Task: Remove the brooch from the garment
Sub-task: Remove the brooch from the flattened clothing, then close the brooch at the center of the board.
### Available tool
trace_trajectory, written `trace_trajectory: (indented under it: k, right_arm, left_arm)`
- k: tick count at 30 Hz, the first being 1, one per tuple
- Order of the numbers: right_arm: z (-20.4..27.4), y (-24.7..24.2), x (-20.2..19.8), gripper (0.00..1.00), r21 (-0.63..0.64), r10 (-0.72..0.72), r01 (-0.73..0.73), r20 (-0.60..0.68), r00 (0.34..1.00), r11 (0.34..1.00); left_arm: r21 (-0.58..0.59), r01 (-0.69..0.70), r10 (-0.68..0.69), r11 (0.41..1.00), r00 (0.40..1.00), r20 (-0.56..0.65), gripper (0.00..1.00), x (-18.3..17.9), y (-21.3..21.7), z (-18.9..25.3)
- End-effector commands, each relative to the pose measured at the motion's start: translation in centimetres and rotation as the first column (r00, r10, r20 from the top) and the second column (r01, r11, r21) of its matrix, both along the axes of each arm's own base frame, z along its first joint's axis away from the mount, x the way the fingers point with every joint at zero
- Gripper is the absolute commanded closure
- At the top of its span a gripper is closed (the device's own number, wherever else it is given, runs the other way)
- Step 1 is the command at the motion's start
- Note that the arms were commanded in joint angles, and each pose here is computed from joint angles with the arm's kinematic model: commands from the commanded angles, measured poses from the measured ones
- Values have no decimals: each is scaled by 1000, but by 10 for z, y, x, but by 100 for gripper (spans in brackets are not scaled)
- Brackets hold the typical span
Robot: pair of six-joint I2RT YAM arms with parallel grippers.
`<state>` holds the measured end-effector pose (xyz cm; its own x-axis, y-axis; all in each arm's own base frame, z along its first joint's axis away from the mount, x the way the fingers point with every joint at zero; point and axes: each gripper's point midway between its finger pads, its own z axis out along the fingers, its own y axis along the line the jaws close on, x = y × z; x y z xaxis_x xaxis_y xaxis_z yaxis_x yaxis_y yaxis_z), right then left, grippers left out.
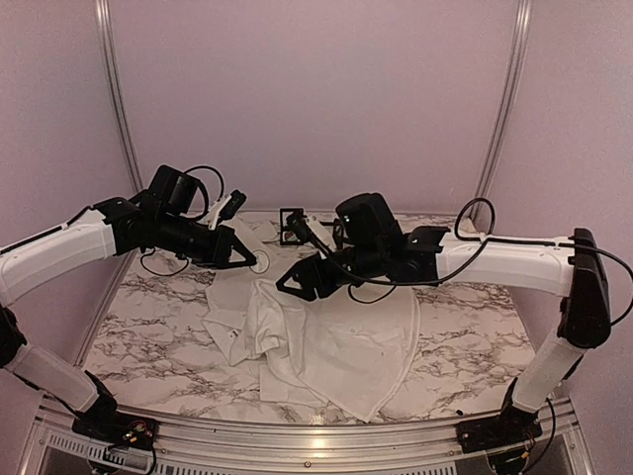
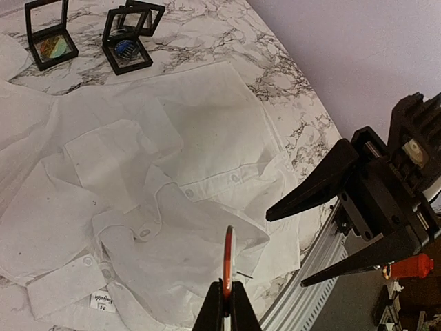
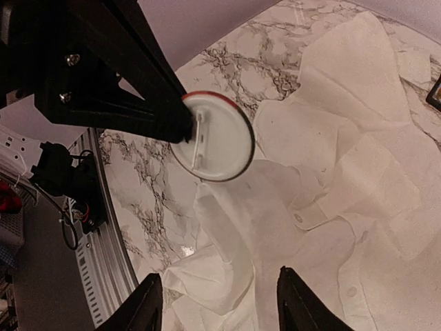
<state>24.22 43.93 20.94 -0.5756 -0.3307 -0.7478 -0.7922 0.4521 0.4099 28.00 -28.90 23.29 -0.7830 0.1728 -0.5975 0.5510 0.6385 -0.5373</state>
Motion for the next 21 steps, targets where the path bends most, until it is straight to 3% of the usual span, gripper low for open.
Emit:
trace_trajectory:
  k: [1,6,14,21]
  right_arm:
    - [42,-12,2,44,108,-5,5,-2,1000,994]
    - [56,-23,3,44,240,65,-44,-80,995,970]
    - [73,-17,-2,45,343,148,-106,-97,984,933]
    - [70,-10,-4,57,373,188,-127,-131,973,919]
  left_arm:
    - [-92,96,-94,991,995,29,100,-5,-16,14]
    - [-163,175,-170,971,984,45,100,-15,-27,23]
    - [-228,261,-255,938,965,56,100,-29,-43,29]
    - [-245,295,-290,924,955,57,100,-35,-55,28]
